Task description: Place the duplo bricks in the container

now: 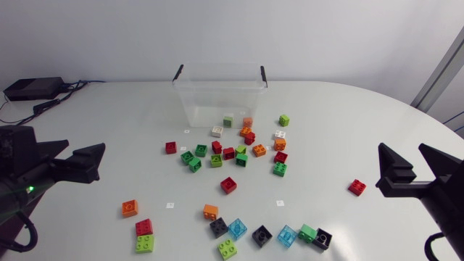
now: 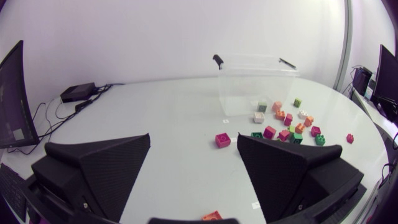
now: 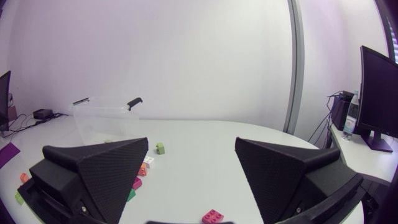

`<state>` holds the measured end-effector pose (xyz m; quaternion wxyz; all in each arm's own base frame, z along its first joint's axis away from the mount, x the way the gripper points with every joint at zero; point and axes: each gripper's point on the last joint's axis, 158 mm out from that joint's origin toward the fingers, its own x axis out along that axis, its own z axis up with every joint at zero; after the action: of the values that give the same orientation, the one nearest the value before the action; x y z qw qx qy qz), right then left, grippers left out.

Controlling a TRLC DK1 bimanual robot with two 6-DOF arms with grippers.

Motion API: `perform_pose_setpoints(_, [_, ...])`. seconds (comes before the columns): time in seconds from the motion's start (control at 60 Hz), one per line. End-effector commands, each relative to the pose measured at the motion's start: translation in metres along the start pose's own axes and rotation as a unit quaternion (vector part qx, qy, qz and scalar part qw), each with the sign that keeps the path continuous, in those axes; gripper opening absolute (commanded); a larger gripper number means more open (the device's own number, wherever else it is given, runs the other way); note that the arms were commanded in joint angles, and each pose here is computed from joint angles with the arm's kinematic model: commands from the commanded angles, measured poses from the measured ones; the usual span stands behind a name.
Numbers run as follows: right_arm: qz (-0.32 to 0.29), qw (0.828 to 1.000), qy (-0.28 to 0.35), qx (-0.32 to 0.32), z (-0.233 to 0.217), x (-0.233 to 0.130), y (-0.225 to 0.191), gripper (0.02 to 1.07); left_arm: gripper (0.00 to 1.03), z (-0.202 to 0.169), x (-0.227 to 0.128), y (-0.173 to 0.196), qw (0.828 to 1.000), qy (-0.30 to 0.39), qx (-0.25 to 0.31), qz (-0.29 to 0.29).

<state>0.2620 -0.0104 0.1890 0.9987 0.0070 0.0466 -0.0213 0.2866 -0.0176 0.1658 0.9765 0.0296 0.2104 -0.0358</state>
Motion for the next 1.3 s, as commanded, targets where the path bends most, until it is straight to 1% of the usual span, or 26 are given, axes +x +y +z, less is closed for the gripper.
perform_pose_setpoints(0.0, [-0.003,1.0,0.007,0.017,0.009,0.004,0.0,1.02,0.96,0.011,0.005,0.0,1.0,0.021,0.0,-0.001])
perform_pose_setpoints(0.083, [-0.019,0.999,0.028,0.018,0.011,0.012,-0.006,1.02,0.96,0.006,0.017,-0.006,0.996,0.074,0.043,-0.014])
perform_pose_setpoints(0.2, [-0.033,0.996,0.082,0.014,0.005,0.023,-0.009,1.02,0.96,-0.007,0.038,-0.007,0.983,0.14,0.118,-0.03])
perform_pose_setpoints(0.233, [-0.033,0.995,0.094,0.016,0.003,0.025,-0.009,1.02,0.96,-0.011,0.043,-0.007,0.974,0.156,0.161,-0.04])
perform_pose_setpoints(0.267, [-0.032,0.994,0.104,0.016,0.0,0.027,-0.008,1.02,0.96,-0.014,0.046,-0.007,0.966,0.173,0.184,-0.048])
perform_pose_setpoints(0.367, [-0.032,0.988,0.148,0.008,-0.008,0.03,-0.005,1.02,0.96,-0.025,0.055,-0.008,0.945,0.229,0.223,-0.071])
perform_pose_setpoints(0.4, [-0.029,0.984,0.177,0.0,-0.015,0.033,-0.003,1.02,0.96,-0.03,0.056,-0.009,0.933,0.249,0.247,-0.084])
perform_pose_setpoints(0.45, [-0.029,0.979,0.201,-0.011,-0.021,0.037,-0.003,1.02,0.96,-0.032,0.059,-0.009,0.926,0.257,0.261,-0.092])
perform_pose_setpoints(0.467, [-0.029,0.977,0.211,-0.016,-0.023,0.039,-0.004,1.02,0.96,-0.038,0.059,-0.01,0.916,0.274,0.276,-0.103])
perform_pose_setpoints(0.483, [-0.03,0.975,0.219,-0.018,-0.025,0.04,-0.004,1.02,0.96,-0.04,0.06,-0.011,0.913,0.278,0.28,-0.107])
perform_pose_setpoints(0.5, [-0.029,0.973,0.226,-0.02,-0.026,0.041,-0.004,1.02,0.96,-0.047,0.059,-0.015,0.901,0.294,0.294,-0.122])
perform_pose_setpoints(0.567, [-0.026,0.968,0.248,-0.034,-0.03,0.043,-0.004,1.02,0.96,-0.057,0.06,-0.018,0.887,0.314,0.309,-0.138])
perform_pose_setpoints(0.583, [-0.022,0.964,0.261,-0.041,-0.033,0.044,-0.003,1.02,0.96,-0.064,0.059,-0.019,0.876,0.328,0.321,-0.149])
perform_pose_setpoints(0.6, [-0.019,0.962,0.268,-0.047,-0.035,0.045,-0.002,1.02,0.96,-0.065,0.059,-0.019,0.874,0.33,0.323,-0.151])
perform_pose_setpoints(0.617, [-0.015,0.96,0.274,-0.052,-0.036,0.045,-0.001,1.02,0.96,-0.072,0.057,-0.022,0.862,0.34,0.338,-0.164])
perform_pose_setpoints(0.683, [-0.001,0.955,0.287,-0.081,-0.038,0.046,0.002,1.02,0.96,-0.086,0.055,-0.024,0.841,0.36,0.359,-0.186])
perform_pose_setpoints(0.7, [0.009,0.952,0.292,-0.092,-0.038,0.046,0.005,1.02,0.96,-0.093,0.052,-0.025,0.827,0.37,0.373,-0.199])
perform_pose_setpoints(0.767, [0.033,0.945,0.309,-0.104,-0.041,0.044,0.014,1.02,0.96,-0.106,0.048,-0.025,0.805,0.381,0.397,-0.22])
perform_pose_setpoints(0.783, [0.033,0.944,0.311,-0.105,-0.042,0.044,0.014,1.02,0.96,-0.107,0.048,-0.025,0.804,0.383,0.397,-0.221])
perform_pose_setpoints(0.867, [0.059,0.932,0.339,-0.112,-0.05,0.043,0.021,1.02,0.93,-0.122,0.042,-0.026,0.778,0.403,0.415,-0.246])
perform_pose_setpoints(0.95, [0.068,0.929,0.347,-0.11,-0.054,0.043,0.025,1.02,0.91,-0.142,0.037,-0.03,0.752,0.425,0.426,-0.268])
perform_pose_setpoints(0.967, [0.072,0.929,0.347,-0.109,-0.055,0.043,0.026,1.02,0.91,-0.144,0.037,-0.03,0.75,0.427,0.427,-0.269])
perform_pose_setpoints(0.983, [0.078,0.928,0.348,-0.107,-0.056,0.042,0.029,1.02,0.91,-0.152,0.035,-0.03,0.741,0.435,0.43,-0.277])
perform_pose_setpoints(1.1, [0.104,0.917,0.362,-0.129,-0.063,0.04,0.034,1.02,0.87,-0.17,0.031,-0.03,0.715,0.455,0.442,-0.294])
perform_pose_setpoints(1.217, [0.112,0.908,0.378,-0.142,-0.07,0.037,0.034,1.02,0.82,-0.181,0.032,-0.028,0.702,0.469,0.444,-0.301])
perform_pose_setpoints(1.283, [0.114,0.905,0.381,-0.147,-0.073,0.035,0.033,1.02,0.81,-0.184,0.035,-0.028,0.701,0.47,0.443,-0.301])
